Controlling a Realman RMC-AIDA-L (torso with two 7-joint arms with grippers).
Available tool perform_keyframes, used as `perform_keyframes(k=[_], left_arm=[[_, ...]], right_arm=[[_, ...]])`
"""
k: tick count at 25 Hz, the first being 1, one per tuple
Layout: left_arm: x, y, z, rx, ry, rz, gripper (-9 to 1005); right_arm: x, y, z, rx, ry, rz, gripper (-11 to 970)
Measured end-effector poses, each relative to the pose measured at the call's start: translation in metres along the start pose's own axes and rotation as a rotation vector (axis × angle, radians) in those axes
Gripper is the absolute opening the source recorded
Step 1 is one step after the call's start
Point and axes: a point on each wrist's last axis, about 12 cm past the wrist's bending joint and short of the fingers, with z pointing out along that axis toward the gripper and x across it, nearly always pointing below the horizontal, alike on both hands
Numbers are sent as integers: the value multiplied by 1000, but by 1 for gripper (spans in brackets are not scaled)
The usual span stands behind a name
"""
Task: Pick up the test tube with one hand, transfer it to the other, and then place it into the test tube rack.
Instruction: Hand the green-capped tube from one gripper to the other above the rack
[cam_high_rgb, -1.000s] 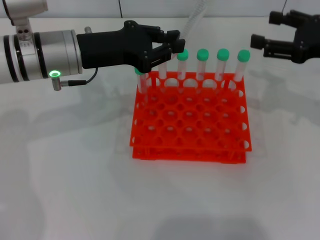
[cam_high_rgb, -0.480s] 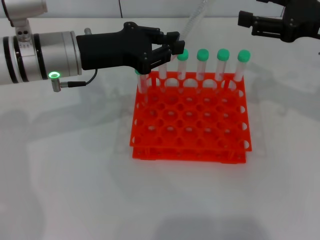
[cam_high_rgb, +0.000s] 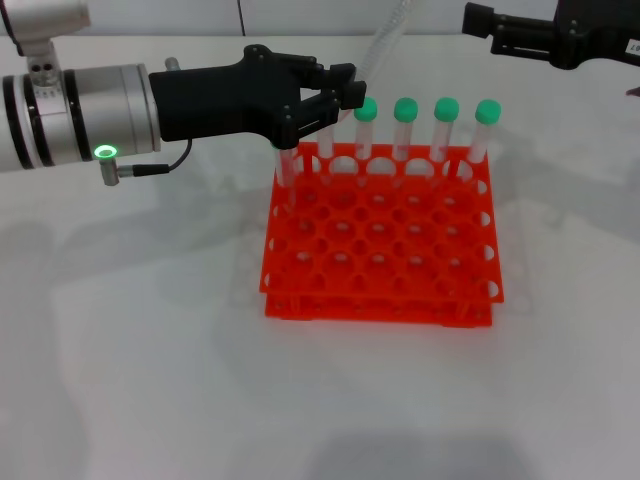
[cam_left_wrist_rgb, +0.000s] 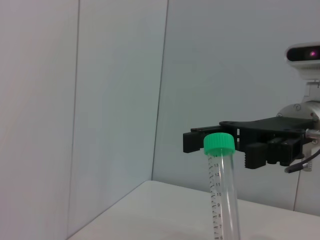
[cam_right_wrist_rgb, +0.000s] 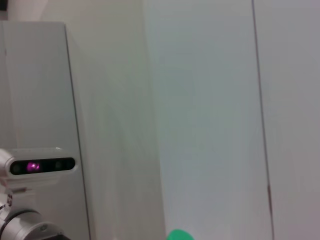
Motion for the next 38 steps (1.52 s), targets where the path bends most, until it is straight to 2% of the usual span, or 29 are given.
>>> perform_keyframes(k=[10, 25, 38], left_arm=[[1, 1, -3, -6, 1, 4, 196], [3, 0, -6, -10, -1, 3, 195], [1, 0, -6, -11, -12, 7, 195]], right_arm=[[-4, 6, 11, -52, -10, -3, 791], [-7, 8, 33, -102, -17, 14, 789], [-8, 10, 41, -125, -16, 15, 786]])
